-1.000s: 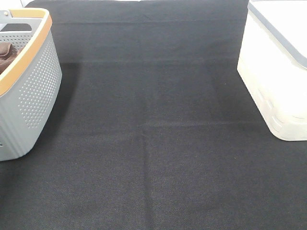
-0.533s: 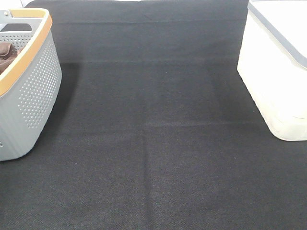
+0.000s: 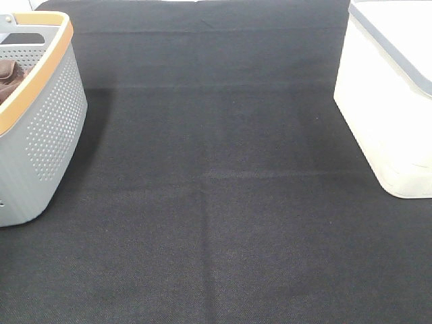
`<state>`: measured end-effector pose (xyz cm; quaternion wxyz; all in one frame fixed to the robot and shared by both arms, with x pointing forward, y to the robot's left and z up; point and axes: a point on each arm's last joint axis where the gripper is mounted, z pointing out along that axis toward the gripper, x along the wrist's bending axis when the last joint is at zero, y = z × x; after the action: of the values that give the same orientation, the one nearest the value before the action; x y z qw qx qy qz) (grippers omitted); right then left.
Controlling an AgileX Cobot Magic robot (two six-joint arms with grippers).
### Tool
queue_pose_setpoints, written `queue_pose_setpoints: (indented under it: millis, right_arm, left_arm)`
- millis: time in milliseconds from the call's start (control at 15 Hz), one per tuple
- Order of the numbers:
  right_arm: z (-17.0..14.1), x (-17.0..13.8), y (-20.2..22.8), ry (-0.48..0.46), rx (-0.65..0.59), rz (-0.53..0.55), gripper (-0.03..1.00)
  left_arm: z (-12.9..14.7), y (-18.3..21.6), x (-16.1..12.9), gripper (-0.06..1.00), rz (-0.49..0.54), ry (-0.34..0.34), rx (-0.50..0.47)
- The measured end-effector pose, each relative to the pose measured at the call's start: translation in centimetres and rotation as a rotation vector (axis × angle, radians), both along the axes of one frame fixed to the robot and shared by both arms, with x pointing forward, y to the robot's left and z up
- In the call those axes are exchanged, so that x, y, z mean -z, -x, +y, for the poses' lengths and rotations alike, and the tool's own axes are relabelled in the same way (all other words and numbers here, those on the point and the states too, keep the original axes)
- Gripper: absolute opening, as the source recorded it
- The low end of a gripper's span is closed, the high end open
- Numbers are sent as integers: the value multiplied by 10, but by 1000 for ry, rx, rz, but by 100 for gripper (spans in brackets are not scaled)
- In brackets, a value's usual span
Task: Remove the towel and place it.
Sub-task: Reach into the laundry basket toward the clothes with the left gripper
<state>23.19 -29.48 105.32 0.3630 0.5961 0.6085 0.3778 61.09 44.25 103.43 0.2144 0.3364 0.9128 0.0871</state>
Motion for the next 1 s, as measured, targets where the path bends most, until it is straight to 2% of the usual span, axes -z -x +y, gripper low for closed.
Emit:
queue_pose_setpoints:
  millis: [200,400,533,1000]
  right_arm:
    - [0,0,0,0,0,0,76]
    - [0,0,0,0,0,0,76]
    - [0,0,0,0,0,0,76]
    - [0,0,0,0,0,0,76]
  left_arm:
    - [4,-13,9,65,-33,9,-17]
    - [4,-24,16,65,-83,50,-18]
    - [4,-28,28,65,-71,86,-24]
    - [6,-32,31,60,-97,75,-35]
